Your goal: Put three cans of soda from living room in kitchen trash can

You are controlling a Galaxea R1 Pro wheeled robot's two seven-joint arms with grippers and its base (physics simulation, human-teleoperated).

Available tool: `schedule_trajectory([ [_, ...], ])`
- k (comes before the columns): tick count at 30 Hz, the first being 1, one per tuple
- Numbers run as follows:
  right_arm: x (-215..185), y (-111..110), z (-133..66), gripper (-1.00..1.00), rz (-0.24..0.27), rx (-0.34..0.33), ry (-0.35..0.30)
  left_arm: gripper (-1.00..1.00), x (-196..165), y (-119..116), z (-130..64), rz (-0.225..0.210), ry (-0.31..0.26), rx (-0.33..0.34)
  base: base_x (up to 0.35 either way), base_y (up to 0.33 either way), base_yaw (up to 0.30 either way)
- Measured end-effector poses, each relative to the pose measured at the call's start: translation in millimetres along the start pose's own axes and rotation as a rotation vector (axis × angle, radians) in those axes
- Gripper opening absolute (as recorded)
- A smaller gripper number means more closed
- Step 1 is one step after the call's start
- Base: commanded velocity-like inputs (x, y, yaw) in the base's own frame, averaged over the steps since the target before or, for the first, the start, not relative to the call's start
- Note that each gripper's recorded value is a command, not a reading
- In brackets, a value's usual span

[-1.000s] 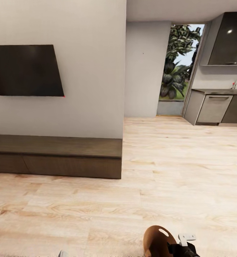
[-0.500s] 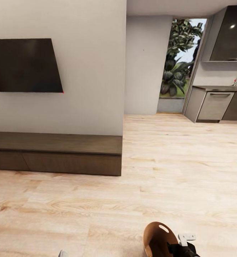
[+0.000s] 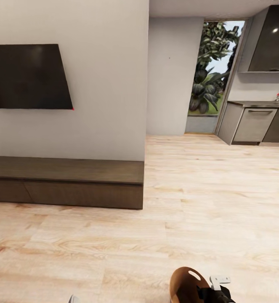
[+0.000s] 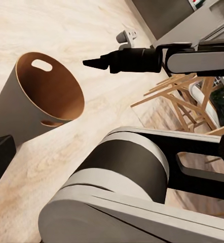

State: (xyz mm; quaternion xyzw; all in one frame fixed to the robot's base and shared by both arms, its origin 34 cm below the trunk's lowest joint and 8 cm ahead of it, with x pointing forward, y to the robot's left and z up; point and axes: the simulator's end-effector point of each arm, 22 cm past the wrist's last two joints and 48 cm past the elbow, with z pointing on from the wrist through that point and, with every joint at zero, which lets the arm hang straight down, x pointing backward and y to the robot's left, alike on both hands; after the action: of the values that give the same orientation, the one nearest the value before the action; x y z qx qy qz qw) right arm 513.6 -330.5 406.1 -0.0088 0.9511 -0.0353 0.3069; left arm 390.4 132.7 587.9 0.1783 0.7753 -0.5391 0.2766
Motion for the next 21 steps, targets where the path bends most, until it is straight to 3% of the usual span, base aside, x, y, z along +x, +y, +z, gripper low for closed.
schedule_trajectory([
  [21,0.0,0.0,0.0,1.00,0.000,0.000,0.000,1.00,0.0,0.0,0.0,0.000,0.000,0.000,0.035,-0.032,0.000],
])
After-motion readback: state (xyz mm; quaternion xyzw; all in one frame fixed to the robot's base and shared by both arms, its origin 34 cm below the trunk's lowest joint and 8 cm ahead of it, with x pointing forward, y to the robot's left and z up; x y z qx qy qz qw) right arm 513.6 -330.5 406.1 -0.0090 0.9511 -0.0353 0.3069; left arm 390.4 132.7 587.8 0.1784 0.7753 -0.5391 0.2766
